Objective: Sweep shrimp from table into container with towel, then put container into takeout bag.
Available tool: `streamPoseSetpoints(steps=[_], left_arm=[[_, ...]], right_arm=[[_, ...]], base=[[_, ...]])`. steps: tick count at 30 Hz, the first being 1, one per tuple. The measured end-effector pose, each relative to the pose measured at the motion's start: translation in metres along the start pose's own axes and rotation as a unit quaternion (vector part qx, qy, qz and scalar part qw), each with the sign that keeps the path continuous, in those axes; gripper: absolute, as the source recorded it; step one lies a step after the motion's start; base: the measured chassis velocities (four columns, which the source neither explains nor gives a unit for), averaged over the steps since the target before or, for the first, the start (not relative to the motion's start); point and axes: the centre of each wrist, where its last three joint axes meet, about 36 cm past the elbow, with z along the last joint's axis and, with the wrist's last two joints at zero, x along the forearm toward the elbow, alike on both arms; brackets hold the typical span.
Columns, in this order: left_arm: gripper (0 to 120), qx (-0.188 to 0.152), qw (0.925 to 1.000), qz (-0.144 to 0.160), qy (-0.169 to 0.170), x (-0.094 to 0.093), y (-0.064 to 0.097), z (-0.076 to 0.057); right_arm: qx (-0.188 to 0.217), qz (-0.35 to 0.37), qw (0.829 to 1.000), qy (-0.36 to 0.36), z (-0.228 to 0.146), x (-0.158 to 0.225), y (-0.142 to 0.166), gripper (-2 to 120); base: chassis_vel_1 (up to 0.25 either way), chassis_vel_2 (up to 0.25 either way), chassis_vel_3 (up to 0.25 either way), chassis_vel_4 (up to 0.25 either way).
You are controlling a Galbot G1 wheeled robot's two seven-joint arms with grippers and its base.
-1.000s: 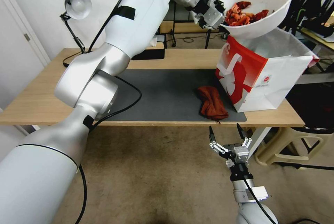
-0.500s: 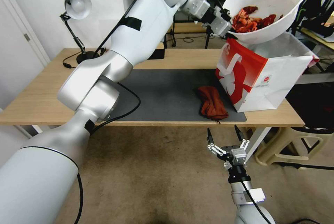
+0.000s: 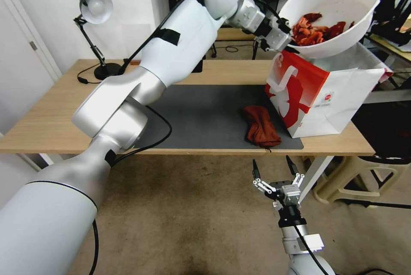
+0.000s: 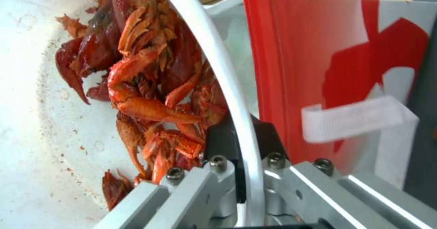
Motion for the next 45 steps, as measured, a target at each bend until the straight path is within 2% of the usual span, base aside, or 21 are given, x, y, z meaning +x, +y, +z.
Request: streamPoseSetpoints(steps=[6, 11, 25, 29, 42, 44, 45], left_arm=[[0, 0.002, 1.0000, -0.007, -0.005, -0.016, -0.011, -0.001], [0, 0.003, 1.0000, -0.001, -0.005, -0.023, -0.016, -0.001], [0, 0.005, 1.0000, 0.002, 0.001, -0.022, -0.018, 0.002], [0, 0.004, 1.0000, -0.006, 0.003, -0.023, -0.016, 0.000], [0, 0.001, 1.0000, 0.000, 0.007, -0.026, -0.015, -0.002], [4, 0.002, 1.0000, -0.001, 0.007, -0.026, -0.015, -0.002], [11, 0.002, 1.0000, -0.004, 0.008, -0.027, -0.015, -0.002]], right_arm=[[0.000, 0.000, 1.000, 0.000, 0.000, 0.000, 0.000, 100], [0.000, -0.001, 1.000, 0.001, -0.002, 0.003, 0.001, 100], [-0.001, -0.001, 1.000, -0.001, -0.003, 0.003, 0.002, 100], [-0.001, -0.001, 1.000, -0.003, -0.004, 0.002, 0.002, 100], [-0.002, 0.000, 1.000, -0.003, -0.005, 0.001, 0.003, 100], [-0.003, 0.000, 1.000, -0.004, -0.005, 0.001, 0.003, 100], [-0.002, 0.000, 1.000, -0.003, -0.005, 0.000, 0.003, 100]], base=[[0.000, 0.000, 0.000, 0.000], [0.000, 0.000, 0.000, 0.000], [0.000, 0.000, 0.000, 0.000], [0.000, 0.000, 0.000, 0.000], [0.000, 0.000, 0.000, 0.000], [0.000, 0.000, 0.000, 0.000], [0.000, 0.000, 0.000, 0.000]])
